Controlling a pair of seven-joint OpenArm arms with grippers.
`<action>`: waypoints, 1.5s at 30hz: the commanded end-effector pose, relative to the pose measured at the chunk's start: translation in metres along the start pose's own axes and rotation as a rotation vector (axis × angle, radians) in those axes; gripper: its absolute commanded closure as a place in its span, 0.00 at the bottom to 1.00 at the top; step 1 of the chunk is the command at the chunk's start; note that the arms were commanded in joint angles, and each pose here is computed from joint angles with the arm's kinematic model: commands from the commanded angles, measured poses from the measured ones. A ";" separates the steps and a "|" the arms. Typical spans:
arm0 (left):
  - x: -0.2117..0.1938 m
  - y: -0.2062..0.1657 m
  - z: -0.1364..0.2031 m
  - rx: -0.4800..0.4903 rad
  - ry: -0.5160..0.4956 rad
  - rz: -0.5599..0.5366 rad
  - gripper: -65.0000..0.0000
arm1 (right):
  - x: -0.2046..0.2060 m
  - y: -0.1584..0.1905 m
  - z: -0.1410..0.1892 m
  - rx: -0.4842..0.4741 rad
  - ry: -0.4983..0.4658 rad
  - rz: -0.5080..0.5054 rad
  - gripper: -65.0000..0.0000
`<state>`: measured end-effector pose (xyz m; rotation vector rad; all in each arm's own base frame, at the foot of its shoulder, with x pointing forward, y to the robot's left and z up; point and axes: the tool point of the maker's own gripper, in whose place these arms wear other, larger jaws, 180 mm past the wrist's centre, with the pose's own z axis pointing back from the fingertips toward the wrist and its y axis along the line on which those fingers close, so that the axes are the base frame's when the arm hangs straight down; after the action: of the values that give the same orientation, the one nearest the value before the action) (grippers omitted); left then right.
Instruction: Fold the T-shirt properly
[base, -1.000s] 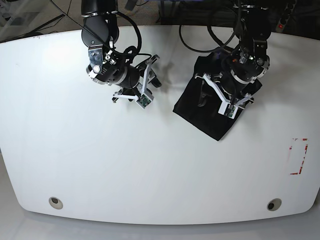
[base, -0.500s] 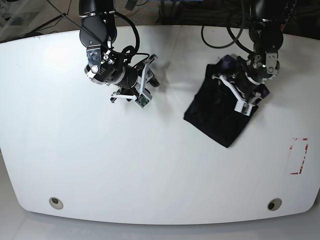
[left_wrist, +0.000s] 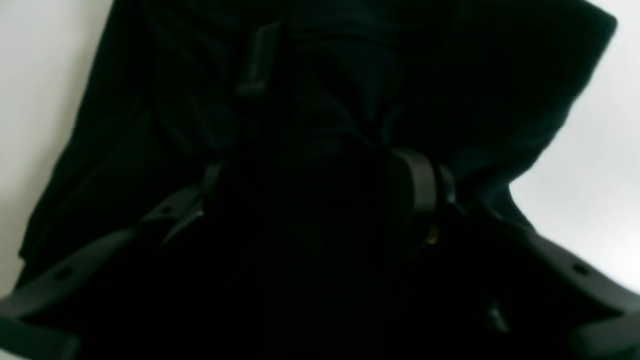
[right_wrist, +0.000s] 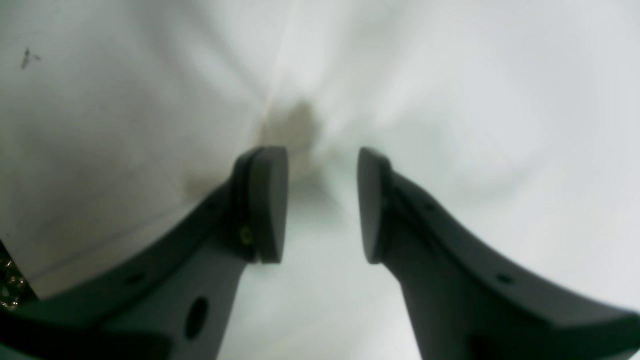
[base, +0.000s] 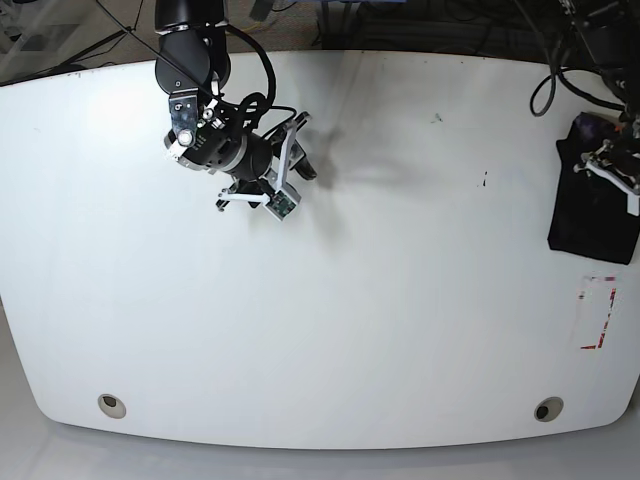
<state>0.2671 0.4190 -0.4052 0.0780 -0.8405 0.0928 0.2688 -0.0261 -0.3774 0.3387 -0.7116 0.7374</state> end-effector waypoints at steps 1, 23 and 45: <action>0.007 0.034 0.012 0.052 0.012 -0.050 0.44 | 0.017 -0.003 0.004 -0.009 -0.054 0.016 0.67; 0.153 -0.048 0.049 -0.028 -0.414 -0.271 0.44 | 0.054 -0.088 0.044 -0.265 -0.376 0.097 0.67; 0.002 -0.229 0.078 -0.253 -0.449 -0.192 0.44 | -0.084 -0.110 0.107 -0.528 -0.566 -0.234 0.67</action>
<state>0.2364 0.1921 -0.3810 -0.0470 -1.2047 -0.2275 0.2527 -0.1973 -0.3812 0.1287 -1.2762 0.2105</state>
